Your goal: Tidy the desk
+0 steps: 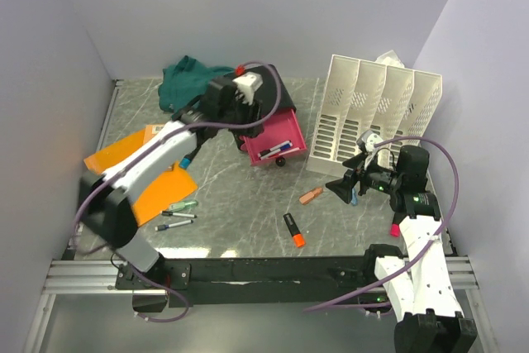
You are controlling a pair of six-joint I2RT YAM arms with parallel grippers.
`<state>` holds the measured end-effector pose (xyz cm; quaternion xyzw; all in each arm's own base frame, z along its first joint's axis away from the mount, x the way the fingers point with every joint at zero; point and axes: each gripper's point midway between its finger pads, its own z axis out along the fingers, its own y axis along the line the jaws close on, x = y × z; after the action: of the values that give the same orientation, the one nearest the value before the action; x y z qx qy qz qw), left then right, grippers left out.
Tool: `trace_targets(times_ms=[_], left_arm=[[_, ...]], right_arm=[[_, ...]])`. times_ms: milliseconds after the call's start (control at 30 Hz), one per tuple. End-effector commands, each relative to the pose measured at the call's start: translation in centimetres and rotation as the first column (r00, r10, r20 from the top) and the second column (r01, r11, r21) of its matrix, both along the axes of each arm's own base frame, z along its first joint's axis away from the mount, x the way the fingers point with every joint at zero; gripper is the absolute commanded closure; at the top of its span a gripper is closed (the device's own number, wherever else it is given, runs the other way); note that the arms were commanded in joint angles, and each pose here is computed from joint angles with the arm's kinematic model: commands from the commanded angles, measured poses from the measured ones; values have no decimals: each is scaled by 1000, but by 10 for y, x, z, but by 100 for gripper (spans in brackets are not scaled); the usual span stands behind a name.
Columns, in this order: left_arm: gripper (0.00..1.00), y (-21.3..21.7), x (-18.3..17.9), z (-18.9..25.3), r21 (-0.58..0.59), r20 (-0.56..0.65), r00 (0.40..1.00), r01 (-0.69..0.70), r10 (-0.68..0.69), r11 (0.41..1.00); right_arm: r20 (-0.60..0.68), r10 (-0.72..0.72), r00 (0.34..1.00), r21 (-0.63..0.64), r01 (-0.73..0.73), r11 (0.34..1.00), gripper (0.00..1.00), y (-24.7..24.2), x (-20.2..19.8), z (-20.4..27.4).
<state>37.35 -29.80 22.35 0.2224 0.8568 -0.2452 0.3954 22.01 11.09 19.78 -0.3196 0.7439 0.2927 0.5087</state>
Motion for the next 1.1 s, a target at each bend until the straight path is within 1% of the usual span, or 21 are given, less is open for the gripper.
trace_targets(times_ms=[0,33,67,167,200,267,300,333,400,467,533,567,633,667,800,833,867,933,967,1033,1067], left_arm=[[39,41,-37,82,-193,144,977,-130,159,972],[32,54,-46,59,-177,108,973,-182,203,967],[19,65,-61,82,-265,133,961,-202,243,943],[1,99,-82,51,-294,67,926,-337,371,894],[0,113,-95,65,-380,45,903,-380,427,843],[0,132,-107,37,-386,-22,864,-471,503,793],[0,145,-118,40,-441,-79,832,-523,549,729],[1,152,-124,18,-424,-126,807,-570,577,704],[1,167,-136,7,-458,-218,743,-650,633,606],[0,175,-144,-21,-433,-295,687,-715,664,548],[0,186,-152,-44,-408,-382,601,-792,702,455],[1,191,-154,-48,-412,-445,540,-832,715,372],[2,204,-158,-67,-363,-473,455,-881,754,304],[8,206,-159,-71,-349,-514,406,-904,756,247],[25,217,-163,-97,-234,-547,268,-959,793,163],[30,218,-164,-101,-211,-548,249,-965,799,156],[41,219,-165,-109,-169,-547,219,-974,808,151],[48,219,-164,-114,-136,-547,200,-979,813,149],[57,217,-163,-120,-107,-549,193,-981,814,160],[67,220,-163,-128,-73,-551,163,-986,818,148],[68,223,-163,-135,-39,-555,136,-990,821,138]], right_arm=[[53,16,998,2,-16,1000,0,1,2,15],[51,13,999,2,-13,1000,0,0,2,15],[50,14,999,3,-15,1000,0,0,2,15],[51,16,999,2,-16,1000,0,0,2,15],[47,14,999,3,-15,1000,0,0,2,14],[50,17,999,3,-17,1000,0,1,2,15],[50,16,999,3,-16,1000,0,0,2,15],[50,15,999,3,-15,1000,0,0,2,14],[49,14,999,3,-14,1000,0,0,2,15],[49,13,999,3,-13,1000,0,0,2,14],[47,13,999,3,-13,1000,0,0,2,14],[49,13,999,3,-13,1000,0,0,2,14],[47,9,999,3,-10,1000,0,-1,3,14],[48,10,999,4,-10,1000,0,0,2,14],[46,6,999,2,-7,1000,0,-1,3,14],[49,6,999,2,-6,1000,0,-1,3,14],[48,4,999,3,-4,1000,0,-1,3,15],[51,3,999,2,-3,1000,0,-1,3,15],[52,3,999,1,-3,1000,0,-1,3,15],[51,6,999,2,-6,1000,0,-1,2,15],[50,2,999,3,-3,1000,0,-1,3,15]])
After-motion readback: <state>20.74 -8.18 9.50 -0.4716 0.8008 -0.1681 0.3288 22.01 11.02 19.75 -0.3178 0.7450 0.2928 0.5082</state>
